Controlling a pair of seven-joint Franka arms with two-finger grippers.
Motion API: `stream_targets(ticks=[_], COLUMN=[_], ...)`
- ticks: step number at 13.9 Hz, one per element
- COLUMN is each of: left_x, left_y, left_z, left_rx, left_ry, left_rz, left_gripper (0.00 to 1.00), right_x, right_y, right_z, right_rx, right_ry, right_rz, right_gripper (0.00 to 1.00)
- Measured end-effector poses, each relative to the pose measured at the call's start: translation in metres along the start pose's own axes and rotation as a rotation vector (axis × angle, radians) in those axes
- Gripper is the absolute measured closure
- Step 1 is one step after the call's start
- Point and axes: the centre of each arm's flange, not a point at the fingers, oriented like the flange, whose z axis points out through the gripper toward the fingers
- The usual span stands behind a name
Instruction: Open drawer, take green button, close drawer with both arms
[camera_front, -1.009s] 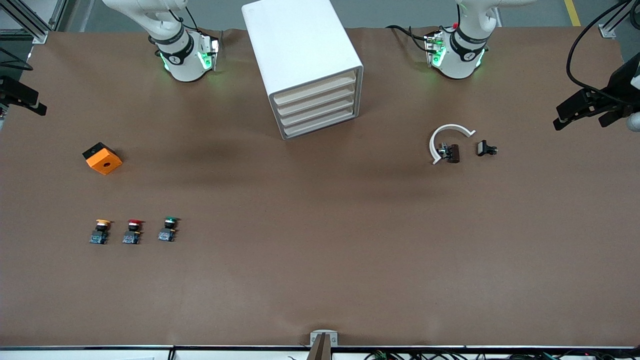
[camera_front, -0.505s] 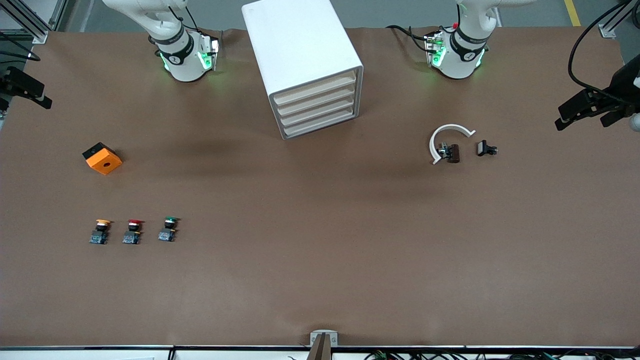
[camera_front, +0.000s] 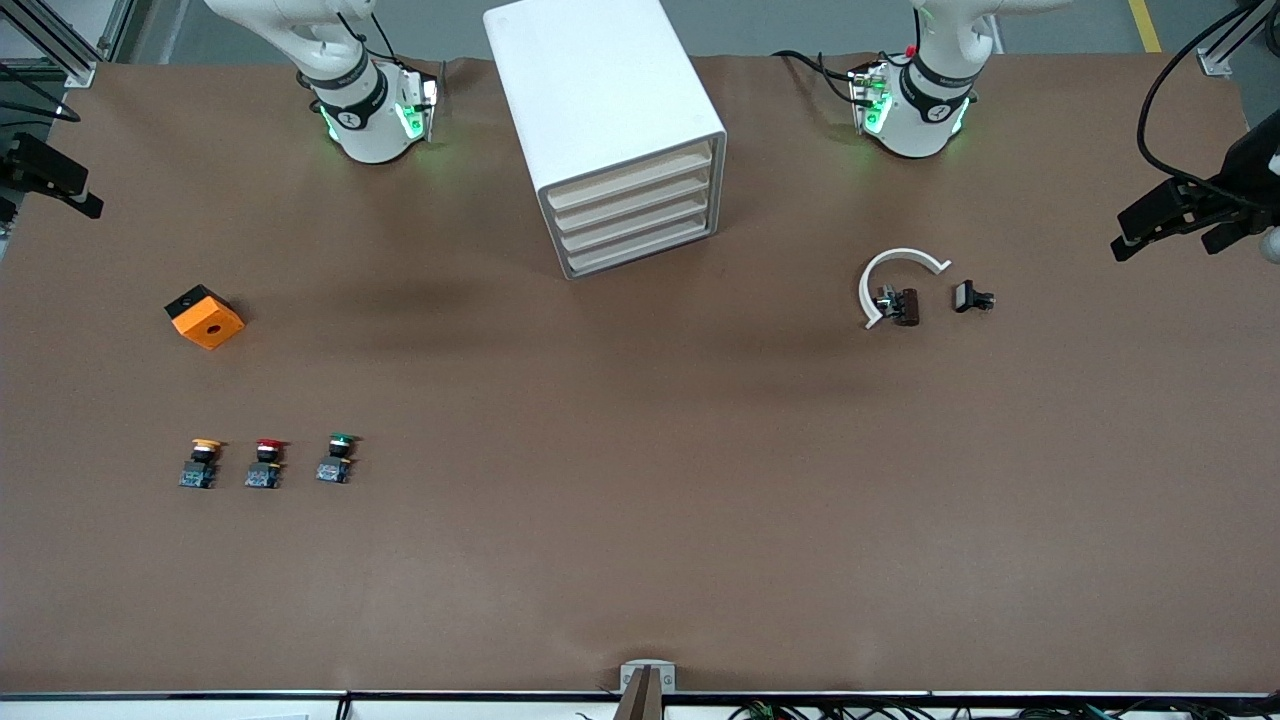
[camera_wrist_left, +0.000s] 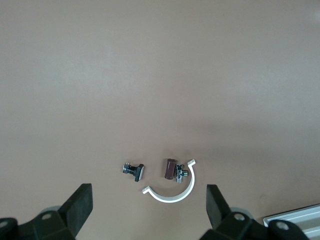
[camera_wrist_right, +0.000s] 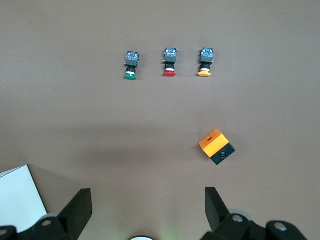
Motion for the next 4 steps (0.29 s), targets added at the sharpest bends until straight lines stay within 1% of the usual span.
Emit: stream_targets(ticks=[4], left_x=[0.0001], left_y=[-0.0006], left_z=[0.0000], left_rx=[0.000], left_ry=[0.000], left_rz=[-0.001], left_gripper=[0.00], right_x=[-0.0011], right_y=[0.0012], right_z=[-0.0014], right_rx=[0.000], right_ry=[0.003], right_rz=[0.003], right_gripper=[0.00])
